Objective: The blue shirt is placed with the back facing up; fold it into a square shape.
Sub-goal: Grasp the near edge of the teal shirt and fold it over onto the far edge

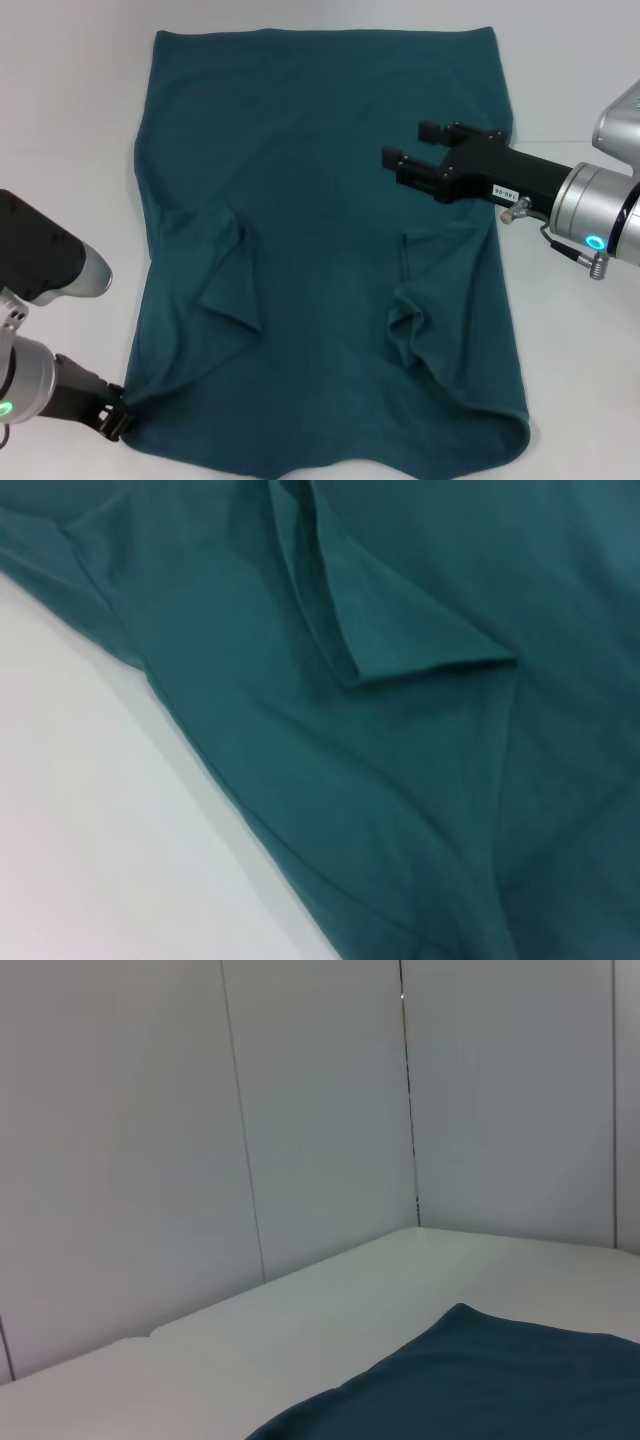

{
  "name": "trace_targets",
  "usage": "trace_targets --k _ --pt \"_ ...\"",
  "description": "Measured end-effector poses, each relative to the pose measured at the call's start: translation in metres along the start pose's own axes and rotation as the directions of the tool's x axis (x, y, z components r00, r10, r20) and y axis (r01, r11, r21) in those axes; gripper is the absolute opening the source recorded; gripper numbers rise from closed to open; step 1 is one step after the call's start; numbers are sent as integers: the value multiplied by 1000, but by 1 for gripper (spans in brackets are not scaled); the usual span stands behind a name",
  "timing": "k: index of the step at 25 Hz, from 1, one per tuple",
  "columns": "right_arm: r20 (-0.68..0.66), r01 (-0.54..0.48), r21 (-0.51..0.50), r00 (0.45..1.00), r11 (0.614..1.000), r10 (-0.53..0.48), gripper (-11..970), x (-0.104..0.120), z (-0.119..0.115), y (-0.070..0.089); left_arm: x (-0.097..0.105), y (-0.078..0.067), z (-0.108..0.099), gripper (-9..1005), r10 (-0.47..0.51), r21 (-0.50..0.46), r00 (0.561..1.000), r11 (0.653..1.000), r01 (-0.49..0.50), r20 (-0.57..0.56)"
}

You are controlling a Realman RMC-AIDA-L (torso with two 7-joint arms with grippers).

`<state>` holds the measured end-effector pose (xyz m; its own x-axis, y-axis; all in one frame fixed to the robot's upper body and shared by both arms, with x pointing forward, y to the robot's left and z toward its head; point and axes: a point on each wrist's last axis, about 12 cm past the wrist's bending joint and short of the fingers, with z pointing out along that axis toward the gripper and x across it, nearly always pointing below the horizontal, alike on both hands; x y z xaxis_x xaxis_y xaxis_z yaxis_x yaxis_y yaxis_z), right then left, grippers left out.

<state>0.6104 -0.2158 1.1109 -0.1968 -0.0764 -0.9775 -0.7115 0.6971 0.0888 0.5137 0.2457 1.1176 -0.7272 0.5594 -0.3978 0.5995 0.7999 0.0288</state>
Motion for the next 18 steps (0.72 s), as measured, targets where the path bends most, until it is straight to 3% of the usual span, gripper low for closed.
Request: trace_targets --k 18 --pt "9 -8 7 1000 1000 8 697 -1 -2 -2 -1 -3 6 296 10 11 1000 1000 -10 -10"
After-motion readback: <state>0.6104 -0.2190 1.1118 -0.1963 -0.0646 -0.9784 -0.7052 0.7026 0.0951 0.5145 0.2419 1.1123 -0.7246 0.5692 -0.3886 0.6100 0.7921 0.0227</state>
